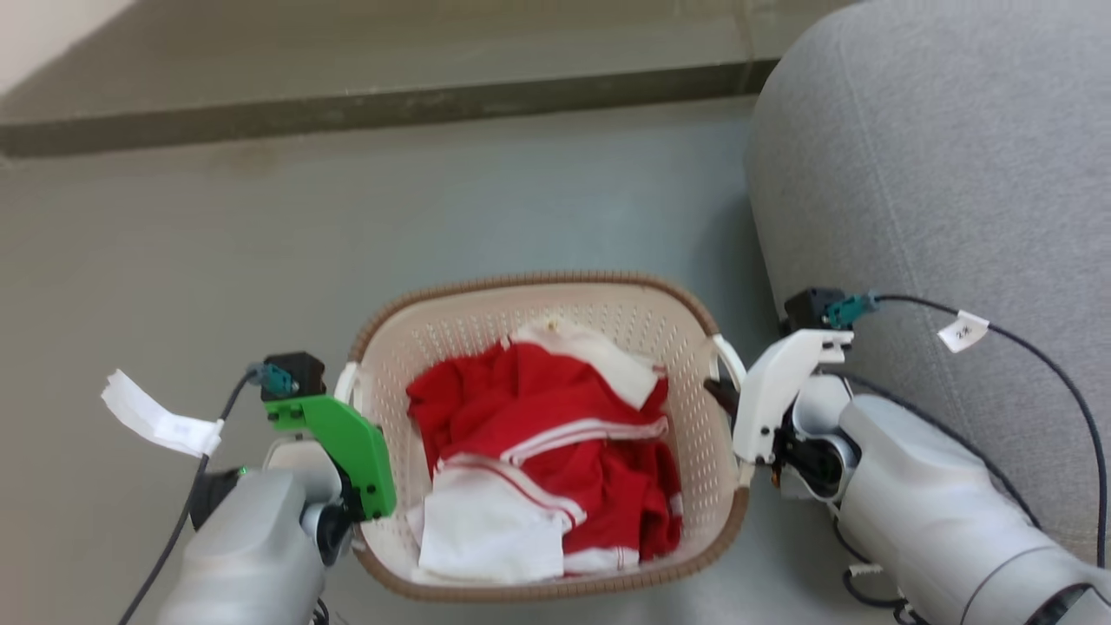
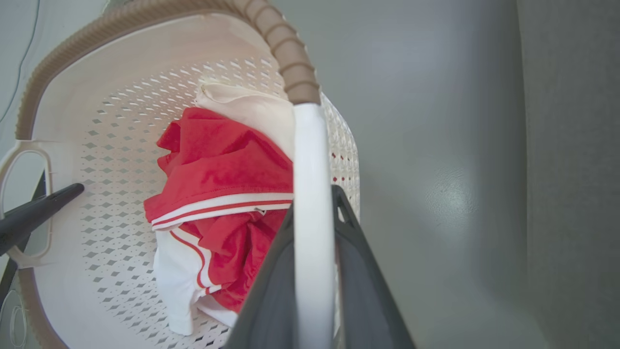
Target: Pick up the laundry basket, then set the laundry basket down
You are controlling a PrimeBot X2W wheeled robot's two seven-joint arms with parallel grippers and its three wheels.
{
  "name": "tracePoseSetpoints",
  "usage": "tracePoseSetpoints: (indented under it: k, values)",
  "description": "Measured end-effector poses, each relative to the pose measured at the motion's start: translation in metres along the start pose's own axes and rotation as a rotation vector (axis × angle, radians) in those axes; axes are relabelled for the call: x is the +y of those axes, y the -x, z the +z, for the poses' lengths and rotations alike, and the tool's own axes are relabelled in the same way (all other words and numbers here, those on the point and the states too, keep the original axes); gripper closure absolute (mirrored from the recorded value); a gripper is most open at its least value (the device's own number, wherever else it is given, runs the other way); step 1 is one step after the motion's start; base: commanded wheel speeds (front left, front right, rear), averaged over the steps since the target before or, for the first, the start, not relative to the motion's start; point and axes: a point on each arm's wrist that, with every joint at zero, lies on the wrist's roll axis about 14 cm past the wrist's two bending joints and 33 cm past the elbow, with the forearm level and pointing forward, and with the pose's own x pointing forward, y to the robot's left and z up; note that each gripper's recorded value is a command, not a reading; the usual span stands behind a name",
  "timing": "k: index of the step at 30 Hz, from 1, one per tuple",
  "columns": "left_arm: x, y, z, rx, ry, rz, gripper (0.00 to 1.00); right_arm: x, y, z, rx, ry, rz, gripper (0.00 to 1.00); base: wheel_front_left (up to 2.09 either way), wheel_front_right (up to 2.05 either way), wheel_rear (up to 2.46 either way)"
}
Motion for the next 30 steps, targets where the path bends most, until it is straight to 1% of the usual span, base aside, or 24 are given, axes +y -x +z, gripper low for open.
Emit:
tracePoseSetpoints:
  k: [7,17,30]
  values:
    - [-0.011,0.023,-0.027,0.074,0.007,-0.006,1.0,0.003,0.023,-0.029,0.053,-0.013,-0.005,1.0,0.0,0.0,0.0]
    - [-0.027,0.038,-0.016,0.047,-0.024,-0.029,1.0,0.007,0.042,-0.023,0.033,0.0,-0.002,1.0,0.0,0.0,0.0]
    - [-0.03,0.038,-0.021,0.068,-0.015,-0.041,1.0,0.004,0.042,-0.028,0.06,-0.001,-0.003,1.0,0.0,0.0,0.0]
